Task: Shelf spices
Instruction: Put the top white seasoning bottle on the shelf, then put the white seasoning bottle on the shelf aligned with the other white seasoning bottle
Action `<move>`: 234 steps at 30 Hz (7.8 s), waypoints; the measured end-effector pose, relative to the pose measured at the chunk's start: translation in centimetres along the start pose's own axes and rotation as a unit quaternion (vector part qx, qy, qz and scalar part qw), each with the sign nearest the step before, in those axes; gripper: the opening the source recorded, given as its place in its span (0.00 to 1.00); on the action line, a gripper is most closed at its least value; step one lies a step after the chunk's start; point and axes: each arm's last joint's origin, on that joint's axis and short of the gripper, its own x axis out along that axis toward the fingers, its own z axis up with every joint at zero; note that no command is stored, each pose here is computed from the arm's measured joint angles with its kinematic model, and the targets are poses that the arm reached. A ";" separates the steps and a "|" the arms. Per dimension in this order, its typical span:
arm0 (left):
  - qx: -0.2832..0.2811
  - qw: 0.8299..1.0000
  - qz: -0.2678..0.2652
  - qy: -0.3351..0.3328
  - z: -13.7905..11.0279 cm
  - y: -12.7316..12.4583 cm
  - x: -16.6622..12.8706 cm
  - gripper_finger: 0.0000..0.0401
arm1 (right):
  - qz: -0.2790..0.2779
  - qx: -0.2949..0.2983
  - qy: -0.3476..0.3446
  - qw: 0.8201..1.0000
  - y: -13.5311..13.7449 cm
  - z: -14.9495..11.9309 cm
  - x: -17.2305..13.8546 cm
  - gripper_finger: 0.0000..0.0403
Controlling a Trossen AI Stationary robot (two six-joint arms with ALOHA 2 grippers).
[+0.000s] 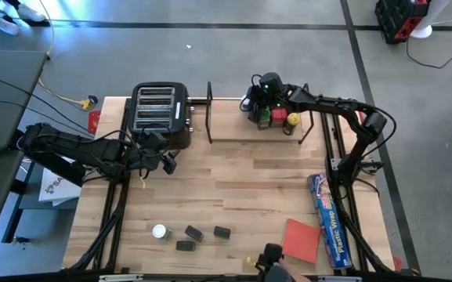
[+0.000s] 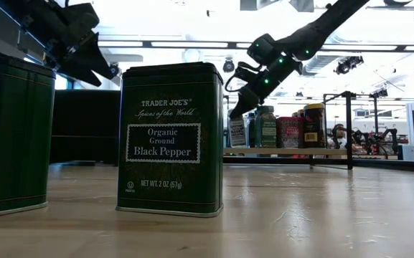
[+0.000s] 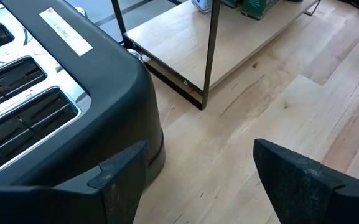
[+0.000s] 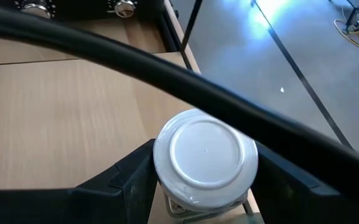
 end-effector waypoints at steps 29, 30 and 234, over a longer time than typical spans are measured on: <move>-0.001 1.000 0.000 0.000 0.0 0.0 0.0 0.71 | -0.046 -0.002 0.012 0.999 -1.1 -0.3 -0.1 0.70; -0.001 1.000 -0.001 0.000 0.0 0.0 0.0 0.71 | -0.046 -0.003 0.012 0.999 -1.1 -0.3 -0.1 0.70; 0.166 0.961 -0.210 0.074 -5.1 -10.5 7.3 0.34 | -0.316 0.317 -0.177 0.877 31.9 -5.1 -2.0 0.49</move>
